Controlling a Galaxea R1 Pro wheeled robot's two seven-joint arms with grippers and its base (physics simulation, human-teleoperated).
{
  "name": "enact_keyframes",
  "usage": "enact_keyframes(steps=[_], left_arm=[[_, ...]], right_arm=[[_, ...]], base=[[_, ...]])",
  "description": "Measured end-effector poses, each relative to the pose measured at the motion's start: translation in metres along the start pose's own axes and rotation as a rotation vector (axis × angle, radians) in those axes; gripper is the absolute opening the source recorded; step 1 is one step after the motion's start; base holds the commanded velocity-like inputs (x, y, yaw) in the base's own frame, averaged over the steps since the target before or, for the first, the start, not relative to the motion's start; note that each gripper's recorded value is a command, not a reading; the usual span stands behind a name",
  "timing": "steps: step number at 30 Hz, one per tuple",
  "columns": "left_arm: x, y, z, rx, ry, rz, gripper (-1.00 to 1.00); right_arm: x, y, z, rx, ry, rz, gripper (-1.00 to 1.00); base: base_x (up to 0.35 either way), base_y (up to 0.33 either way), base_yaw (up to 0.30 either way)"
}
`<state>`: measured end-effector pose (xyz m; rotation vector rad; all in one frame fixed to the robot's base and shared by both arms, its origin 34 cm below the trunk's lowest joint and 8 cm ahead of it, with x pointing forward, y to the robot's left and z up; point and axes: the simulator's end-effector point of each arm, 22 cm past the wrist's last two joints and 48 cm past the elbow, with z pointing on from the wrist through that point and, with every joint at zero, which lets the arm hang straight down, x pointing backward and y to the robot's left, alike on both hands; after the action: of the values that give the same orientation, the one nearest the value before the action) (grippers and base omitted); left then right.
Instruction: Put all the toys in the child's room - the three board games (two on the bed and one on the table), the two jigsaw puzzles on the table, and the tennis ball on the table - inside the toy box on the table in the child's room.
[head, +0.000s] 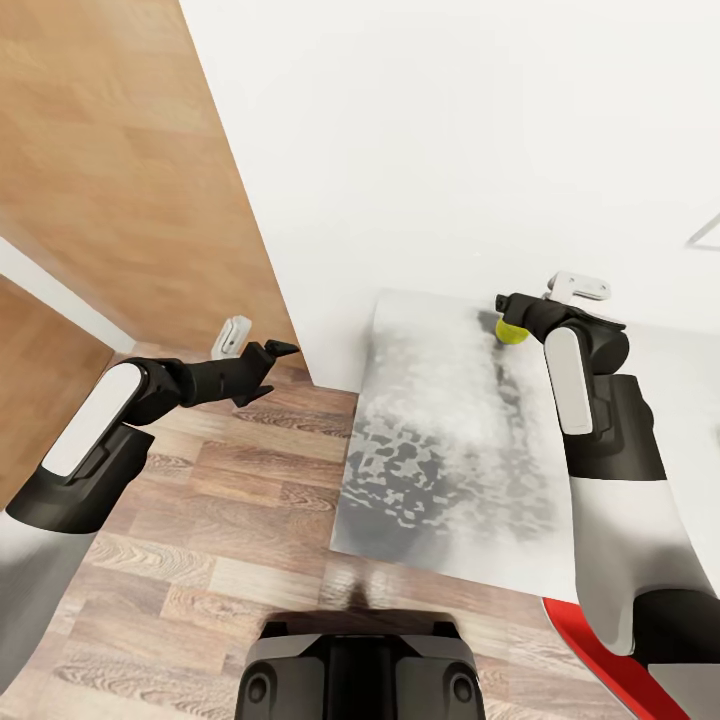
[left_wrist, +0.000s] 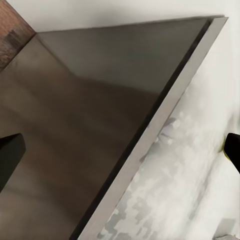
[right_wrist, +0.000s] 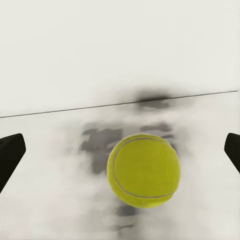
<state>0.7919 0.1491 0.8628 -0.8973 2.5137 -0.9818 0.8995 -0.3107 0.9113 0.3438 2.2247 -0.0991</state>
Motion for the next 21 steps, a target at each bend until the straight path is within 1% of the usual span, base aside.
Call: enact_keyframes(steps=[10, 19, 21], left_arm=[[-0.0002, 0.0001, -0.0002, 0.000, -0.001, 0.000, 1.00], [0.0005, 0.0000, 0.0000, 0.000, 0.001, 0.001, 1.00], [0.0041, 0.0004, 0.0015, -0.003, 0.008, 0.006, 1.00]], right_arm=[[-0.0001, 0.0003, -0.0002, -0.001, 0.000, 0.001, 1.00], [-0.0004, -0.0002, -0.0003, 0.000, -0.001, 0.000, 1.00], [-0.0004, -0.0004, -0.0002, 0.001, -0.001, -0.001, 1.00]], base=[[0.008, 0.000, 0.000], [0.089, 0.000, 0.000], [0.053, 0.000, 0.000]])
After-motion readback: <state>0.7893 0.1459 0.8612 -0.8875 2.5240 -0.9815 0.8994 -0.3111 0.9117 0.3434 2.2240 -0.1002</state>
